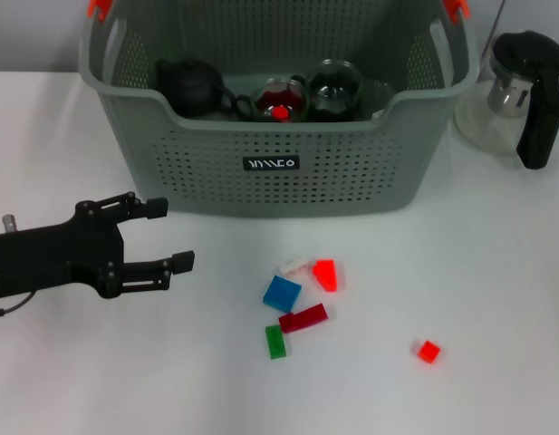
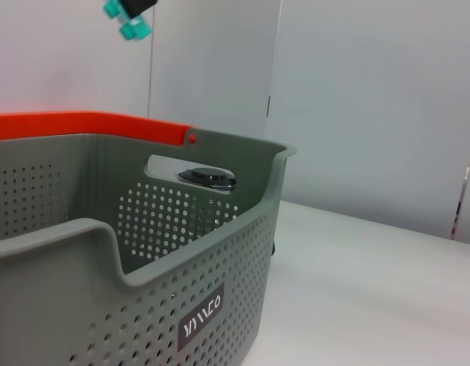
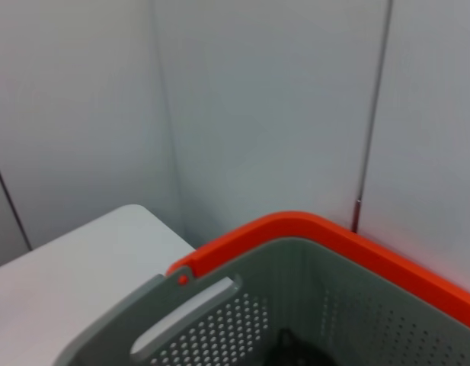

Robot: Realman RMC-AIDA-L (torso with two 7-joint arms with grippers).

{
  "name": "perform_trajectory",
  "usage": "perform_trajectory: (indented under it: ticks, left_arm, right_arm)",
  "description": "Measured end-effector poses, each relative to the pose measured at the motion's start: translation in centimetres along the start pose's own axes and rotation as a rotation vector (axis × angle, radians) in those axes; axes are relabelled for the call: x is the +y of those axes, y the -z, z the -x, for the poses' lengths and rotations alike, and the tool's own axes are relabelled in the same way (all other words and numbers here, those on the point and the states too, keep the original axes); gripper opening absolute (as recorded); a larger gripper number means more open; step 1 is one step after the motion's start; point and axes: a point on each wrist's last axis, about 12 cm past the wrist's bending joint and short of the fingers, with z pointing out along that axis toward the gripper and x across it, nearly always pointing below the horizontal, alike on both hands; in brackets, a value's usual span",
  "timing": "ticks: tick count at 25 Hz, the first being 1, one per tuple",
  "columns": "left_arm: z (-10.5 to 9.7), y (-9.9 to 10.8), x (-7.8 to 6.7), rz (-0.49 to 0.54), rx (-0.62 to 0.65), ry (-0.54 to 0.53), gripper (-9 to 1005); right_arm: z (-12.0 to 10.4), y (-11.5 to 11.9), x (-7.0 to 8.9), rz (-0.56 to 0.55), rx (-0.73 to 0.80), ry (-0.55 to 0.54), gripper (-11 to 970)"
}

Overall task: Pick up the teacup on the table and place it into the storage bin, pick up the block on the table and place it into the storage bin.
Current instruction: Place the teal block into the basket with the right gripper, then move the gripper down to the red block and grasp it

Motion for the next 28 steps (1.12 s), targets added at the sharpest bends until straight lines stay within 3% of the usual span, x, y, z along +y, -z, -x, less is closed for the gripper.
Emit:
perform_trajectory:
  ticks: [5, 12, 15, 21, 28]
  left_arm:
    - [0.0, 0.1, 0.1, 0.003, 0.001, 0.002, 835]
    - [0.1, 0.1, 0.2, 0.003, 0.002, -0.001, 835]
    - [0.2, 0.1, 0.2, 0.003, 0.002, -0.004, 835]
    - [0.1, 0.1, 0.2, 0.003, 0.002, -0.002, 835]
    - [-0.1, 0.2, 0.0, 0.003, 0.007, 0.007, 834]
  right_arm:
    - [-0.1, -0.7, -0.5, -0.024, -0.017, 0.003, 429]
    - [0.0, 0.4, -0.5, -0.032, -0.055, 0.029, 659]
    - [-0.8, 1.4, 0.1, 0.015, -0.038, 0.056, 779]
    - [-5.6, 4.2, 1.2, 0.191, 0.127, 0.111, 931]
    - [-12.3, 6.5, 1.0, 0.256, 0.396, 0.07, 925]
